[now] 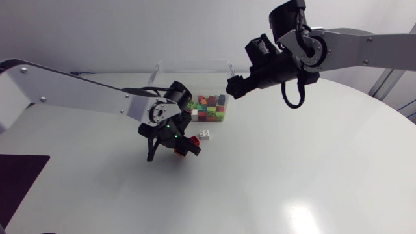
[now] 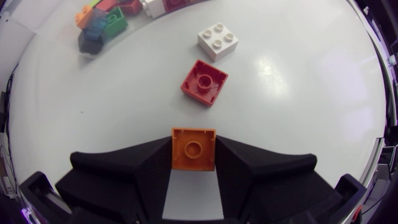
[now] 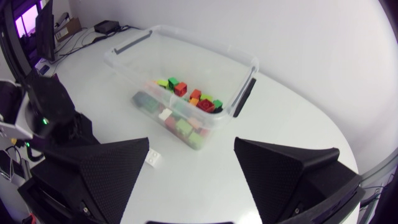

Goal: Place the duplo bricks in the container

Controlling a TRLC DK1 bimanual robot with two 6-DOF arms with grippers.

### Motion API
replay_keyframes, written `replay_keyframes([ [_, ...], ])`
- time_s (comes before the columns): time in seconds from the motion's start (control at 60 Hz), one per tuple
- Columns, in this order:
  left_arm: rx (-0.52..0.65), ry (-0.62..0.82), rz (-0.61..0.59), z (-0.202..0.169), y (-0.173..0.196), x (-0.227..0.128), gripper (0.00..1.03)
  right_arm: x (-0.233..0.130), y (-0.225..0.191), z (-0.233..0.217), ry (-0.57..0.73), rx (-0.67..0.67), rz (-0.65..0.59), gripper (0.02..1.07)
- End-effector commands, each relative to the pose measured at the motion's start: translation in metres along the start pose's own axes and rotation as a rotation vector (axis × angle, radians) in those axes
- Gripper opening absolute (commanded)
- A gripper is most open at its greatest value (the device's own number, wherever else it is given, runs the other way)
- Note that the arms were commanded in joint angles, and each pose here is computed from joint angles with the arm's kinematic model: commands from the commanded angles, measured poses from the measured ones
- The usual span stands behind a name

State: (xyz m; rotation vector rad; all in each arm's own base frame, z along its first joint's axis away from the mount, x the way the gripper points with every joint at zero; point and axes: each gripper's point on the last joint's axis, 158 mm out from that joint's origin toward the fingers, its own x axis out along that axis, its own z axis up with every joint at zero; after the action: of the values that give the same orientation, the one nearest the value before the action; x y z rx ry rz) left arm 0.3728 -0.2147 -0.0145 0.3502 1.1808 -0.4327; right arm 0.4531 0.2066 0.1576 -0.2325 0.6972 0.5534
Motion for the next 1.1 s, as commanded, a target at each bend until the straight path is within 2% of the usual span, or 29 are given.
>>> replay_keyframes([
  [0.0, 0.001, -0.062, 0.011, 0.005, 0.012, -0.034, 0.33, 0.013, 0.011, -0.028, 0.077, 0.024, 0.026, 1.01],
  [0.167, -0.009, -0.203, 0.039, 0.027, 0.036, -0.091, 0.33, 0.045, 0.035, -0.062, 0.195, 0.022, 0.058, 1.01],
  [0.417, -0.034, -0.370, 0.067, 0.061, 0.064, -0.153, 0.34, 0.082, 0.067, -0.090, 0.316, 0.035, 0.082, 1.00],
  [0.633, -0.062, -0.534, 0.069, 0.098, 0.085, -0.200, 0.34, 0.118, 0.081, -0.103, 0.409, 0.030, 0.000, 1.00],
  [0.817, -0.078, -0.638, 0.082, 0.122, 0.100, -0.223, 0.35, 0.134, 0.084, -0.107, 0.450, 0.059, -0.013, 0.96],
  [1.083, -0.104, -0.741, 0.105, 0.149, 0.117, -0.234, 0.35, 0.147, 0.073, -0.103, 0.490, 0.108, -0.051, 0.91],
])
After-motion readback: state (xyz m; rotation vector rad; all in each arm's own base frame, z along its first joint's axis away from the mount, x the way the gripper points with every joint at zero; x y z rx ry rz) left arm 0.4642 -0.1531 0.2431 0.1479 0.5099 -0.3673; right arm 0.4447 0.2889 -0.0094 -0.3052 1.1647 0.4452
